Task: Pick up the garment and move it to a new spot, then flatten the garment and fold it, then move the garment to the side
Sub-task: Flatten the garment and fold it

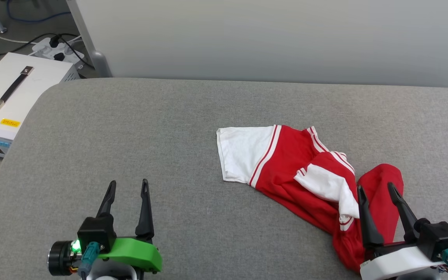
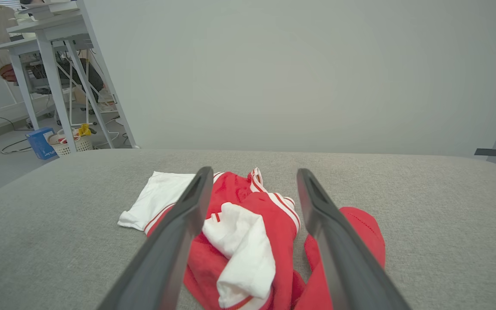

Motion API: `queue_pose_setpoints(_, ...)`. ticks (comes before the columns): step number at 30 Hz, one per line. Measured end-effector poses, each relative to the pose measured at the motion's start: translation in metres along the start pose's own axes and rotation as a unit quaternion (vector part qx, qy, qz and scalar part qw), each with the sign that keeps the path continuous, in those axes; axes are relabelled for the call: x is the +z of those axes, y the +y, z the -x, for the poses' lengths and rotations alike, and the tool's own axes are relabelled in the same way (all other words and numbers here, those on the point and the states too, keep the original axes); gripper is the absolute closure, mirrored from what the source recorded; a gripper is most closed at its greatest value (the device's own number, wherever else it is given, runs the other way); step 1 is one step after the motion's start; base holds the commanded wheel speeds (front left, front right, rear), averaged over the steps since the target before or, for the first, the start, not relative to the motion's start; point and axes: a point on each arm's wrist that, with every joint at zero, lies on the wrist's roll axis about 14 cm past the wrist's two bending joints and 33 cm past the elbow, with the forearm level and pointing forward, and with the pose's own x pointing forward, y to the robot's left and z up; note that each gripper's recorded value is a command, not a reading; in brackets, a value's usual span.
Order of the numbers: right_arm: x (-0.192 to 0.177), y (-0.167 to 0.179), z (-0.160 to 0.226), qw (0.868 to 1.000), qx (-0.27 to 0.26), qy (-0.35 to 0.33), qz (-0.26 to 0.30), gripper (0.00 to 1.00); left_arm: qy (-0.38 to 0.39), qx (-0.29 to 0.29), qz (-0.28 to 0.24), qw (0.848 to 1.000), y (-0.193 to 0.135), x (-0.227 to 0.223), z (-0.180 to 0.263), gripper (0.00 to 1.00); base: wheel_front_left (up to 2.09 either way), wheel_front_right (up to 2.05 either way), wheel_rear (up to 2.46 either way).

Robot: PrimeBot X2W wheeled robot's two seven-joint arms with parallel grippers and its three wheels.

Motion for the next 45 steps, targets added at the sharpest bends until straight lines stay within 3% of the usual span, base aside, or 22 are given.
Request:
queue_pose_setpoints(18, -0.001, -0.003, 0.002, 1.0, -0.001, 0.004, 0.005, 0.0, 0.01, 0.003, -0.004, 1.0, 0.004, -0.007, 0.005, 0.0, 0.0, 0.0, 0.0)
queue_pose_setpoints(27, 0.073, -0.015, -0.043, 0.991, 0.037, -0.102, 0.081, 0.0, 0.018, 0.0, -0.004, 1.0, 0.002, -0.013, 0.003, 0.0, 0.0, 0.0, 0.0)
queue_pose_setpoints(30, 0.077, -0.017, -0.057, 0.988, 0.063, -0.101, 0.103, 0.0, 0.021, -0.001, -0.004, 1.0, 0.001, -0.015, 0.001, 0.0, 0.0, 0.0, 0.0)
queue_pose_setpoints(35, 0.064, -0.014, -0.082, 0.982, 0.12, -0.023, 0.141, 0.0, 0.028, -0.001, -0.004, 1.0, 0.001, -0.02, -0.001, 0.0, 0.0, 0.0, 0.0)
queue_pose_setpoints(38, 0.037, 0.001, -0.085, 0.973, 0.164, 0.072, 0.147, 0.0, 0.031, -0.001, -0.003, 1.0, 0.001, -0.022, -0.004, 0.0, 0.0, 0.0, 0.0)
queue_pose_setpoints(42, -0.005, 0.008, -0.072, 0.945, 0.205, 0.215, 0.138, 0.0, 0.037, 0.0, -0.003, 0.999, 0.001, -0.026, -0.006, 0.0, 0.0, 0.0, 0.0)
queue_pose_setpoints(45, -0.031, 0.005, -0.059, 0.916, 0.219, 0.307, 0.136, 0.0, 0.04, -0.001, -0.002, 0.999, 0.0, -0.029, -0.009, 0.0, 0.0, 0.0, 0.0)
